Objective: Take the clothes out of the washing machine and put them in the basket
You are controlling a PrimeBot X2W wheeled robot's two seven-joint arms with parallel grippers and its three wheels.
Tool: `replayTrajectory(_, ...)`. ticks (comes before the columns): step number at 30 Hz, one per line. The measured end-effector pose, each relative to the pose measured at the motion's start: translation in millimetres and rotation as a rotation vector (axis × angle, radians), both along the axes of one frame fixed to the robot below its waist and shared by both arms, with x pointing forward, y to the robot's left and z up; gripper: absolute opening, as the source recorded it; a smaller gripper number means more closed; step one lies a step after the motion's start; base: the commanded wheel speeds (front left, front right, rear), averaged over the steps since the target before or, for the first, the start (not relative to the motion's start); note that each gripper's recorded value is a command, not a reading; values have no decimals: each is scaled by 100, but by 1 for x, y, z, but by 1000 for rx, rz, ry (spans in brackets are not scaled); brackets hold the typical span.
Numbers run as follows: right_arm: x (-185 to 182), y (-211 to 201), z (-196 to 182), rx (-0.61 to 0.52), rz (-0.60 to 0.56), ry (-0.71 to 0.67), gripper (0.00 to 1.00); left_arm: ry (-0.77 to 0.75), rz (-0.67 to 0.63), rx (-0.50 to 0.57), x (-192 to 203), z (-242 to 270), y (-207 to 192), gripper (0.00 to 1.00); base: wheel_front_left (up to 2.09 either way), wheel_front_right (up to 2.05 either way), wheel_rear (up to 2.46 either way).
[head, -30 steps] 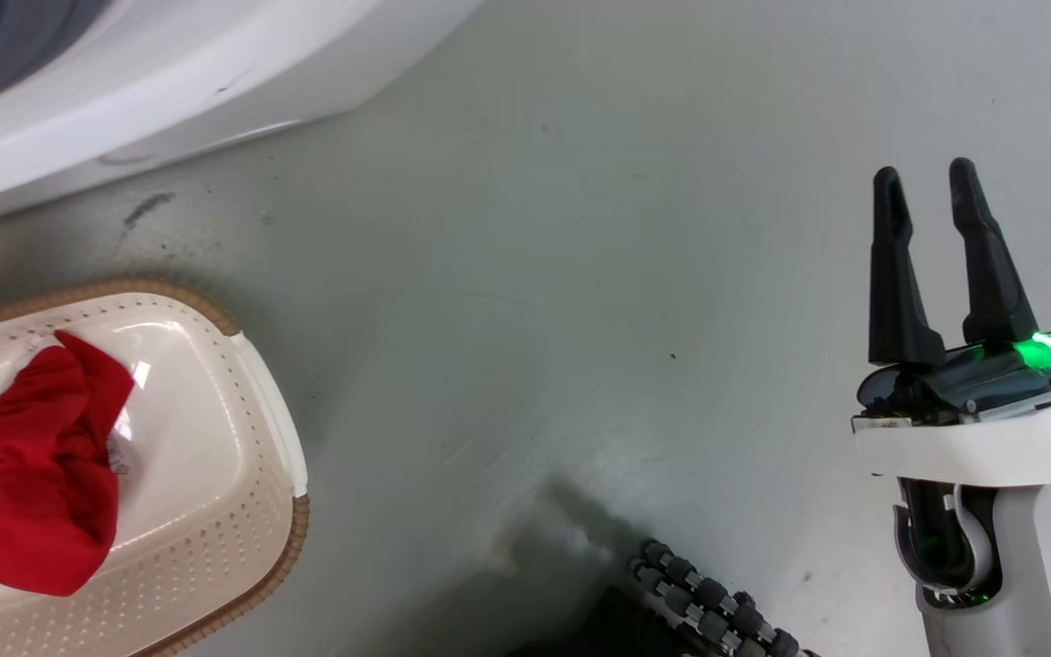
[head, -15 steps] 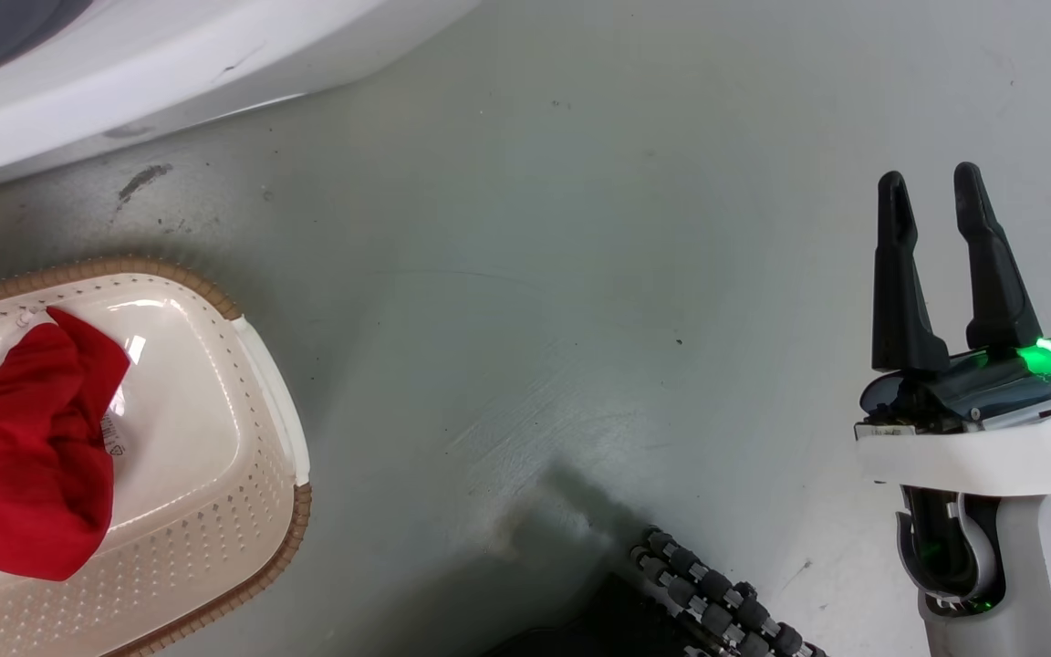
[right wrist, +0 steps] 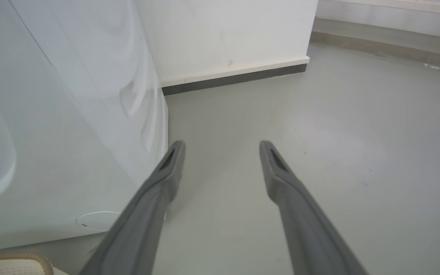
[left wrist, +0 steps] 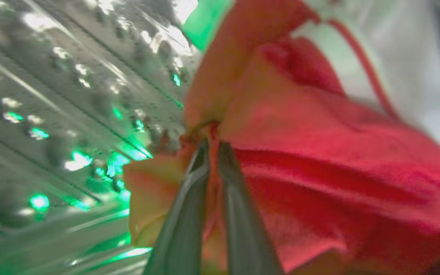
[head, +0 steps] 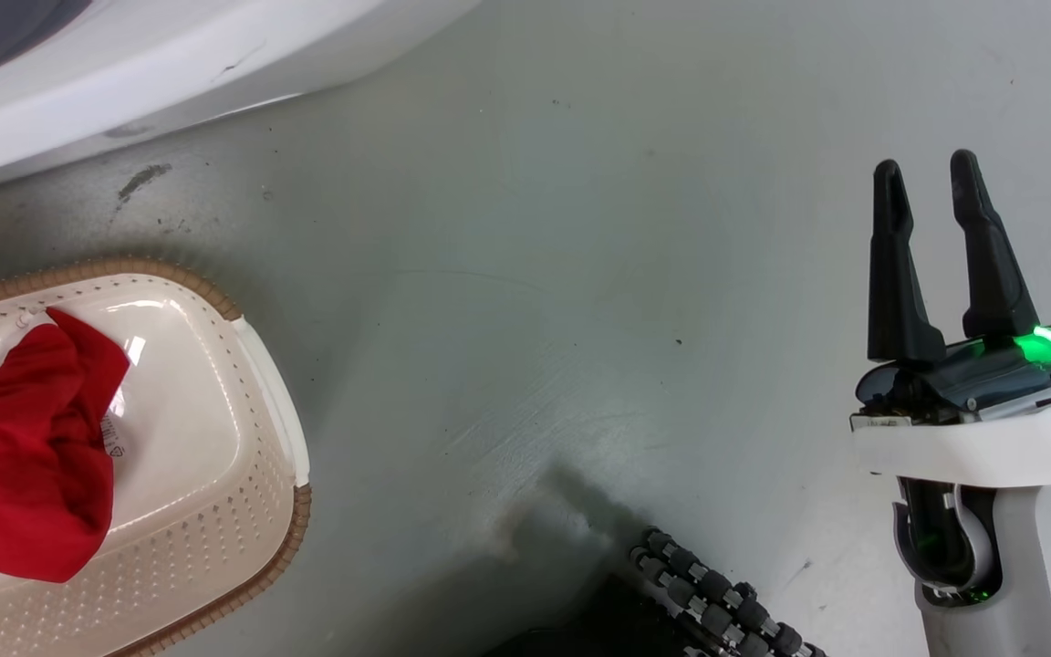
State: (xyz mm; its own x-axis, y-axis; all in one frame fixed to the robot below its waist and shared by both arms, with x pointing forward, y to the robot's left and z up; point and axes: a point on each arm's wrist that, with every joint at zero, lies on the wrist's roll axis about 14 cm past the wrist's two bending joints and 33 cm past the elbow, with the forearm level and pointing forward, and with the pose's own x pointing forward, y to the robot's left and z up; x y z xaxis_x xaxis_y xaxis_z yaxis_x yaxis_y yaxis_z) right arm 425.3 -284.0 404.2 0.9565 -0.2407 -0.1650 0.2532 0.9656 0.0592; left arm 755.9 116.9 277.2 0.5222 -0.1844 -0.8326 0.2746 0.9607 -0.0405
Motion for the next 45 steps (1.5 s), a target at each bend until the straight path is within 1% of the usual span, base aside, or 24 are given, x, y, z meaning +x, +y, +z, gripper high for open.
replayTrajectory(5,4,-1,9,-14,7,-27,100,-159,5,-43,18,31,-4,0,0,0,0)
replayTrajectory(10,10,3,20,-32,28,-59,100,-284,-5,-69,17,56,-5,0,0,0,0)
replayTrajectory(14,14,5,30,-40,41,-93,100,-434,-10,-135,17,91,-12,0,0,0,0)
replayTrajectory(18,17,13,43,-53,68,-127,100,-508,-28,-147,2,109,-11,0,0,0,0)
replayTrajectory(23,18,18,62,-67,83,-180,100,-626,-24,-194,-17,142,-9,0,0,0,0)
replayTrajectory(27,16,22,78,-77,96,-219,100,-705,2,-242,-37,167,-3,0,0,0,0)
replayTrajectory(32,15,33,96,-83,125,-266,100,-811,6,-261,-61,199,6,0,0,0,0)
replayTrajectory(35,11,37,104,-84,135,-286,100,-848,7,-284,-80,211,5,0,0,0,0)
replayTrajectory(41,1,49,123,-80,161,-332,100,-907,-11,-293,-115,238,6,0,0,0,0)
replayTrajectory(45,-6,59,132,-70,187,-357,100,-967,-19,-331,-139,264,0,0,0,0,0)
